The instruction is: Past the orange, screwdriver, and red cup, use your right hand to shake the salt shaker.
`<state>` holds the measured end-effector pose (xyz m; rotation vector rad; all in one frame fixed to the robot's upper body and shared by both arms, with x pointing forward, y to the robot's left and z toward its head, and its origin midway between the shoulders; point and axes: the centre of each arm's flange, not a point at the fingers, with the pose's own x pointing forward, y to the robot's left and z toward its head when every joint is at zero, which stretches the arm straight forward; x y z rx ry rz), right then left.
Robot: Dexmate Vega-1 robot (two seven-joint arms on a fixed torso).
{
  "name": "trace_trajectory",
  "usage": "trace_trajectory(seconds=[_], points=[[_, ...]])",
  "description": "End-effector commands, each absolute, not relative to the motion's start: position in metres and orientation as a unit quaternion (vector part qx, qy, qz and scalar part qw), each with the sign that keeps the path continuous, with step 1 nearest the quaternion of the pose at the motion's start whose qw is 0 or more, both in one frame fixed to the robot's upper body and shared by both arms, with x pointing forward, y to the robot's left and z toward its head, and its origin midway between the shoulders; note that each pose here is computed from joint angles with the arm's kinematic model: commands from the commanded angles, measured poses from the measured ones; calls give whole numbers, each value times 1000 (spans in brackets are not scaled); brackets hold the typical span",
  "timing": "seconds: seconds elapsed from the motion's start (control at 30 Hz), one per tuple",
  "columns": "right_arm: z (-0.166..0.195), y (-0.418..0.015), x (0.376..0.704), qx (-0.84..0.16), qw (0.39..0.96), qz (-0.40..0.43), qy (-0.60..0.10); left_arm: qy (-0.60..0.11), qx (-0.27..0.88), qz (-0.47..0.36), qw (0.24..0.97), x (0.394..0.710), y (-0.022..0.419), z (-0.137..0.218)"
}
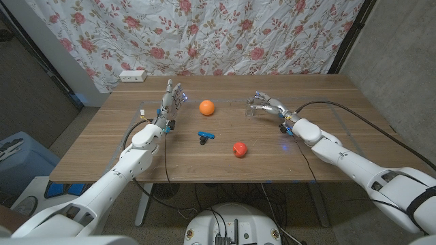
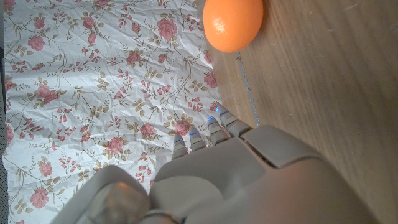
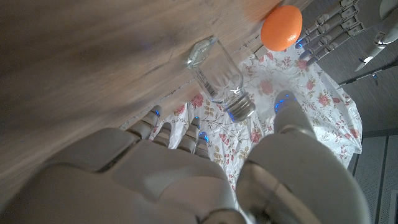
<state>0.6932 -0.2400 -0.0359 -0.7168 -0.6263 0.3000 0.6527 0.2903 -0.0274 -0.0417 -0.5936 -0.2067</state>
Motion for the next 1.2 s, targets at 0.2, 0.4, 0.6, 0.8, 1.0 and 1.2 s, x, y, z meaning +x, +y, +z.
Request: trace_trajectory(seconds=[0.2,0.4,0.6,0.8,1.0,1.2], points=[[-40,-233,701,-357,871,137,-309,-292,-20,-102,951,653,290,-28],[-42,-230,704,-355,873,134,-306,-292,-20,-102,951,653,290,-28],[-43,-229,706,-350,877,135,-301,-292,-20,-102,951,653,290,-28],[-43,-228,706,-351,877,139,-299,-292,-20,-102,951,653,290,-28],[-43,-226,706,-352,876,139,-297,-292,-20,-102,951,653,290,-28],[-45,-224,707,-358,876,134,-294,-292,-20,-102,951,653,290,-28]])
